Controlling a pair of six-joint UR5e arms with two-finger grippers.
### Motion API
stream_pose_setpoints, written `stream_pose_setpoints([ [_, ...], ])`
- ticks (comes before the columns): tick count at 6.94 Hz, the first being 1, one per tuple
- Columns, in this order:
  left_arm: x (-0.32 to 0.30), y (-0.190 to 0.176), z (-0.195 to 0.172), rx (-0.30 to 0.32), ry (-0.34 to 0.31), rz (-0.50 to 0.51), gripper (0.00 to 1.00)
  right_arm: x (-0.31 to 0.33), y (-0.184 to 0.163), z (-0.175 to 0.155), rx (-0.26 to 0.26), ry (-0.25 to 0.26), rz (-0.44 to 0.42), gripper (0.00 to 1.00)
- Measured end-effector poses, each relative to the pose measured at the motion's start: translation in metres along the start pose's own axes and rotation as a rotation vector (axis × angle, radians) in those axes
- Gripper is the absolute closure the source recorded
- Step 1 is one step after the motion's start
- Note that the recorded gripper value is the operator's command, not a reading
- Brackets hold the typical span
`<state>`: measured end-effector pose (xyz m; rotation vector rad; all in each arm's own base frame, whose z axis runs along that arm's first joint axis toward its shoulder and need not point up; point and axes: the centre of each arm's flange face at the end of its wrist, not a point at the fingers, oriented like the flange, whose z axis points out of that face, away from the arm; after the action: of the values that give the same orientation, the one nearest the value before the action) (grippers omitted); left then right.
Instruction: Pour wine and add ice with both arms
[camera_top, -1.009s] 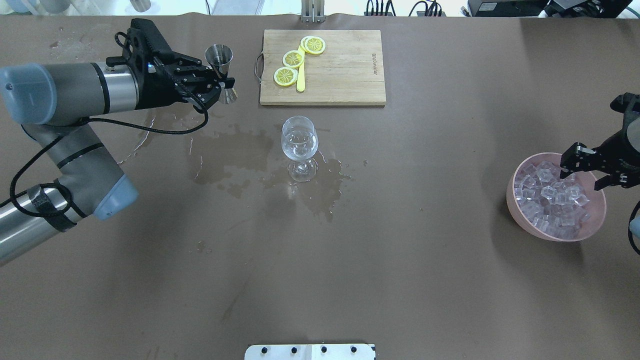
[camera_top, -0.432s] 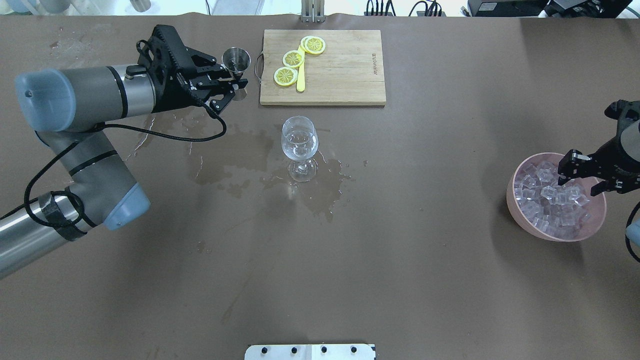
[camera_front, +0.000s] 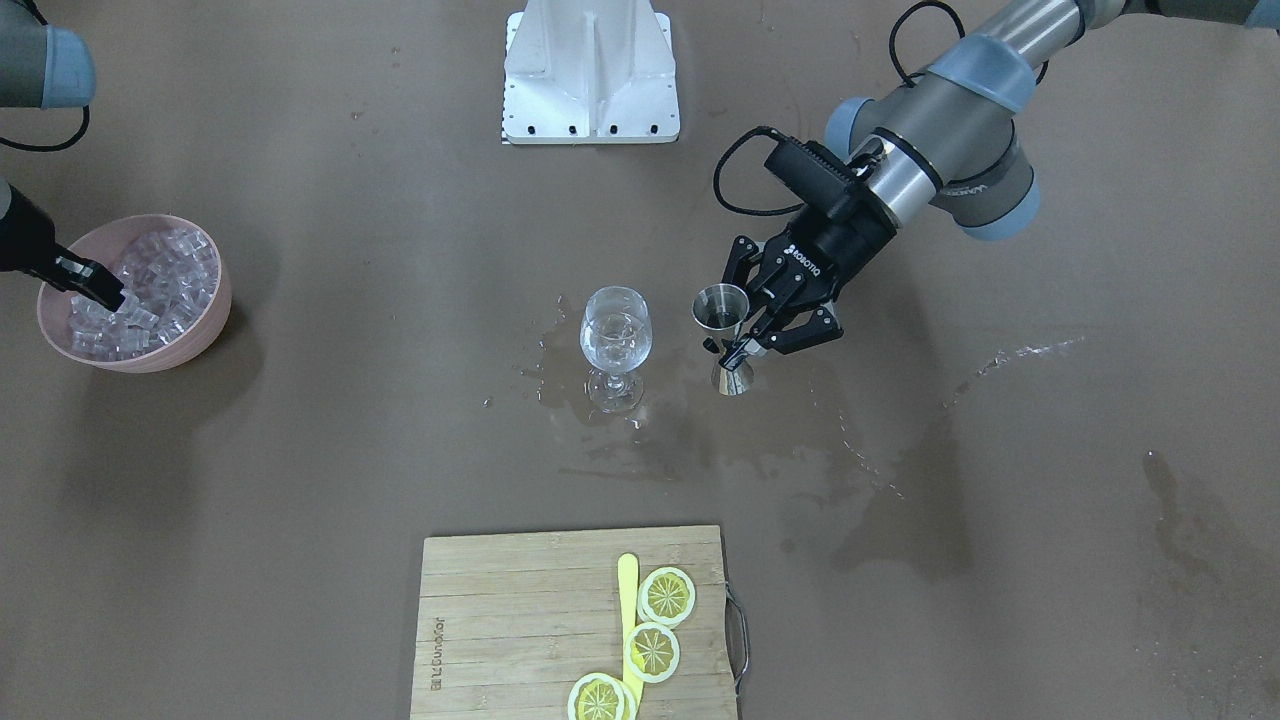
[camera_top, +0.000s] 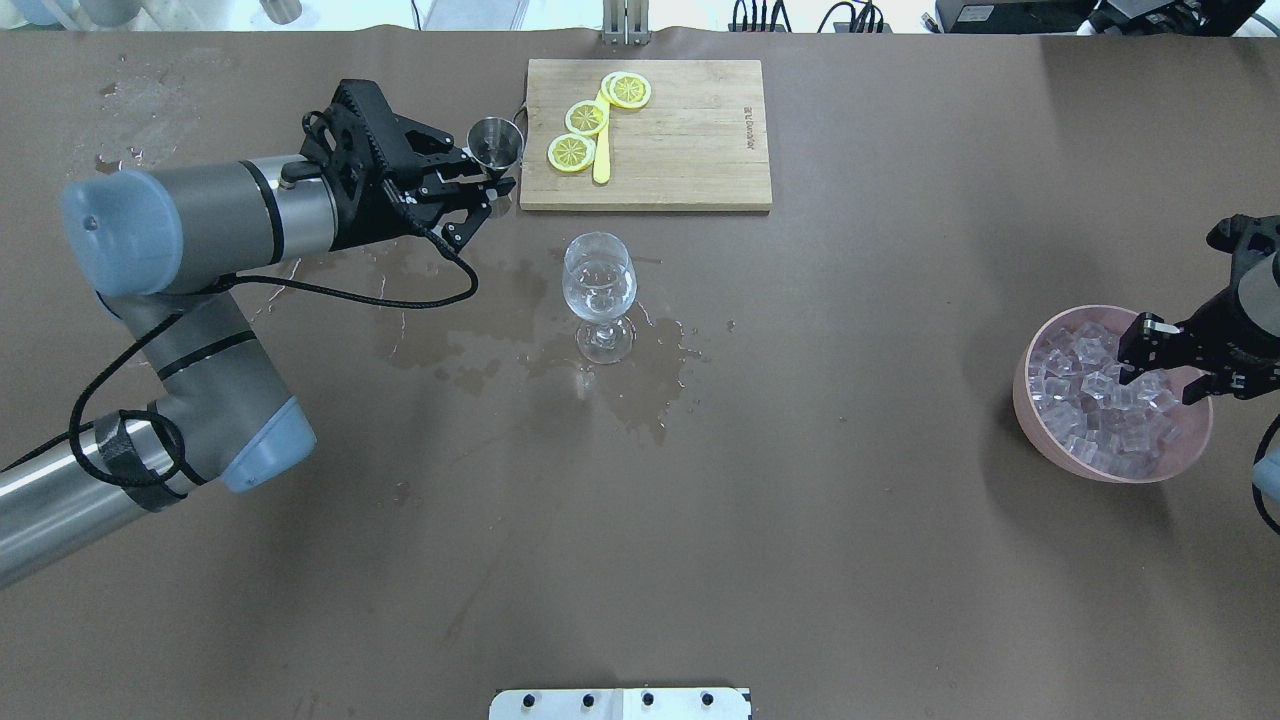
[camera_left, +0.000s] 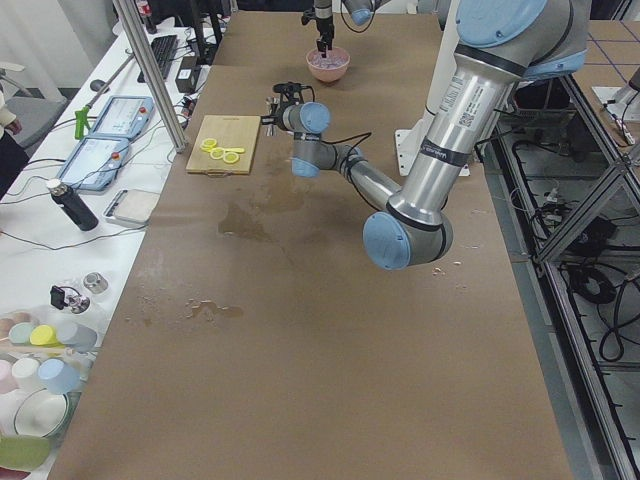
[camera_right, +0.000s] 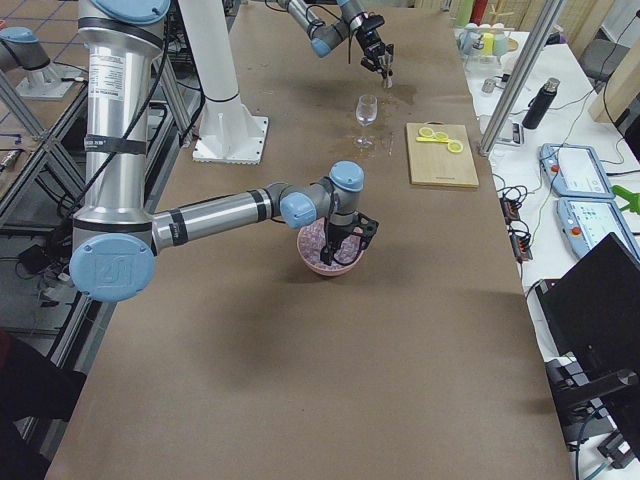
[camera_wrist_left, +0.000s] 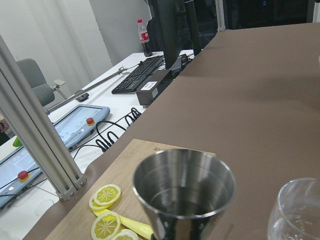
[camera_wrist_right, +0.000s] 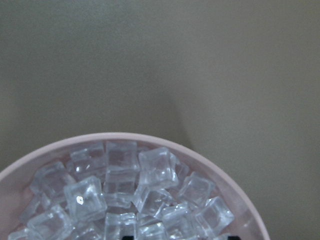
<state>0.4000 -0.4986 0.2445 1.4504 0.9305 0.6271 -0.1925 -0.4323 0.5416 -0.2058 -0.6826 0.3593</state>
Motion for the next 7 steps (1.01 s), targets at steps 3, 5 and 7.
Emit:
stream_pose_setpoints([
  [3,0.021,-0.008,0.015,-0.018,-0.027,0.050,1.00,0.001,0.000,0.004,-0.006,0.006,0.002,0.44],
  [5,0.023,-0.018,0.019,-0.029,-0.034,0.077,1.00,0.000,-0.001,0.006,-0.007,0.008,0.001,0.44],
  [7,0.021,-0.025,0.020,-0.042,-0.057,0.148,1.00,-0.001,-0.003,0.008,-0.007,0.010,0.001,0.48],
])
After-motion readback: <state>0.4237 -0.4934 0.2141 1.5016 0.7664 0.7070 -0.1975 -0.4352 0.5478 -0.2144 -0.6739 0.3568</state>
